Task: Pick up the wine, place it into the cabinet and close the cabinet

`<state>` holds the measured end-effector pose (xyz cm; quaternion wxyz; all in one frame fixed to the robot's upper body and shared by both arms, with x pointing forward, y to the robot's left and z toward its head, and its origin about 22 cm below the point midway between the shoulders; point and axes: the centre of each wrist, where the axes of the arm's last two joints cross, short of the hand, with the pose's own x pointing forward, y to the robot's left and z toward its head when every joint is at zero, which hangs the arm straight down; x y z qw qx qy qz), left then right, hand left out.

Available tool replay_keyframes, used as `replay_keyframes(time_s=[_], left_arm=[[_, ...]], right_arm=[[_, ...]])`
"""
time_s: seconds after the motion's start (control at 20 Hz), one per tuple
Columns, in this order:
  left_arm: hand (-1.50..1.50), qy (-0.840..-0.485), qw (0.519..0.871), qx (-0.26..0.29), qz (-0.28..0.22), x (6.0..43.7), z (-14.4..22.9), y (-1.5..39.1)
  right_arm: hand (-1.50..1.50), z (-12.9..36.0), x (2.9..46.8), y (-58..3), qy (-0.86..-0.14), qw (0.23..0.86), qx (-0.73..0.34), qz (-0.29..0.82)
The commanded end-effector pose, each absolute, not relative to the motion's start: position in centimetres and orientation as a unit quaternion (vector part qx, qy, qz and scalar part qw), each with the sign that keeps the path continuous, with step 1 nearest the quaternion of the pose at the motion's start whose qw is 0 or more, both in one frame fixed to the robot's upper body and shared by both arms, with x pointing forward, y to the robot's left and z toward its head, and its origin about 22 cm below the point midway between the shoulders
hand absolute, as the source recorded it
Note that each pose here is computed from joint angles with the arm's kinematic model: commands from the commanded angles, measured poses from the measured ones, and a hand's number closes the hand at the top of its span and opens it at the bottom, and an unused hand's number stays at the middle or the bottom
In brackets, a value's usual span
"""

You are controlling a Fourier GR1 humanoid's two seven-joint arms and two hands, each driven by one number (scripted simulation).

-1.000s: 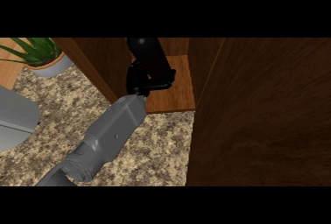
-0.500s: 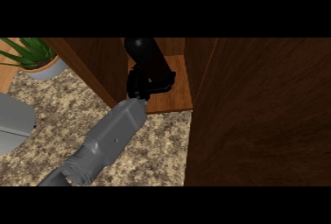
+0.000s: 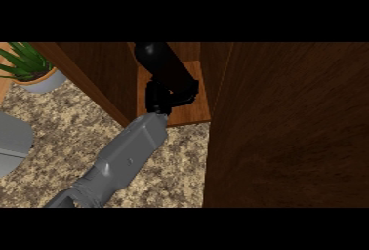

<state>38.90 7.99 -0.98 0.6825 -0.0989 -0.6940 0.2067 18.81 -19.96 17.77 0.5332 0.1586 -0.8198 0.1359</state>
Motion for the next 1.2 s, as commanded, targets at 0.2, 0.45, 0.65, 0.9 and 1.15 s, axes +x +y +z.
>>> replay_keyframes(time_s=[0.2,0.45,0.65,0.9,1.15], left_arm=[[-1.50,-0.684,0.680,-0.089,0.248,38.9,0.5,6.4],[-1.50,-0.689,0.673,-0.085,0.254,39.6,1.4,6.2],[-1.50,-0.693,0.676,-0.060,0.242,38.6,-0.4,6.6],[-1.50,-0.717,0.670,-0.011,0.190,39.7,0.9,6.3],[-1.50,-0.742,0.653,-0.024,0.152,39.7,1.0,6.1]], right_arm=[[-1.50,17.7,19.3,-19.8,-0.819,0.532,0.158,0.143],[-1.50,18.0,19.2,-19.9,-0.818,0.531,0.163,0.152],[-1.50,17.7,18.7,-19.8,-0.821,0.530,0.159,0.139],[-1.50,17.9,19.2,-19.1,-0.819,0.533,0.159,0.138],[-1.50,18.4,19.3,-19.2,-0.819,0.532,0.162,0.145]])
